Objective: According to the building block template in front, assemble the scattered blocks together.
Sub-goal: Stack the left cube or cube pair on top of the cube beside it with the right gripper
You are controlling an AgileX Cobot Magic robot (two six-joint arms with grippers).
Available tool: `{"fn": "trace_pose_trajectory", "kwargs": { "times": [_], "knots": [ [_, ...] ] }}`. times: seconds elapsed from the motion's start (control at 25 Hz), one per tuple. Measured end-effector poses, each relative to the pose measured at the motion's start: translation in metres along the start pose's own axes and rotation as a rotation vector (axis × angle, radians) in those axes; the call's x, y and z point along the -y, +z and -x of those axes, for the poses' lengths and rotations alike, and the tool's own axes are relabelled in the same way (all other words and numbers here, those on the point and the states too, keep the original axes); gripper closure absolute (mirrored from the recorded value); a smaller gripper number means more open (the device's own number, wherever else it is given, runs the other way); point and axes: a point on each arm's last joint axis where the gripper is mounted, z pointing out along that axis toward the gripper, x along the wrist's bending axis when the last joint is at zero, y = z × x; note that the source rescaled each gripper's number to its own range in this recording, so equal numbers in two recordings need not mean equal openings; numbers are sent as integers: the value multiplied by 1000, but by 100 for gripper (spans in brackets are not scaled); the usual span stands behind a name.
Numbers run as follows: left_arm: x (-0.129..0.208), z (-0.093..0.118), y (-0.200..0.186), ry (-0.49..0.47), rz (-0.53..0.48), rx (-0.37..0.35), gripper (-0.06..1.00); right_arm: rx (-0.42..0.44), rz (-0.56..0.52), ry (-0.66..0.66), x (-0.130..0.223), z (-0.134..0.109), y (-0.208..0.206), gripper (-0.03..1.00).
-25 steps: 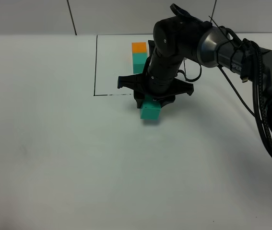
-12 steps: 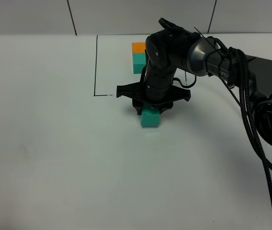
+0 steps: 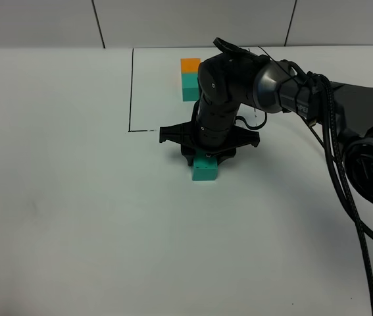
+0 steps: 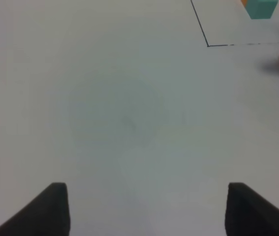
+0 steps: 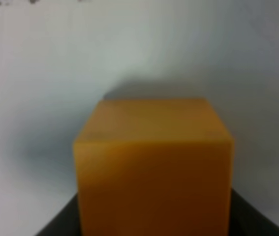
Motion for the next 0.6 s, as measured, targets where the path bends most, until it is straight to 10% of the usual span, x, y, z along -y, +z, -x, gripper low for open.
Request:
{"fn": "trace_pose_trajectory", "kwargs": {
  "times": [0.28, 0.6],
  "knots": [
    [0, 0, 0, 0, 0, 0, 53, -4, 1, -38, 0, 0, 0, 93],
    [0, 0, 0, 0, 0, 0, 53, -32, 28, -44, -1, -4, -7, 5]
  ]
}}
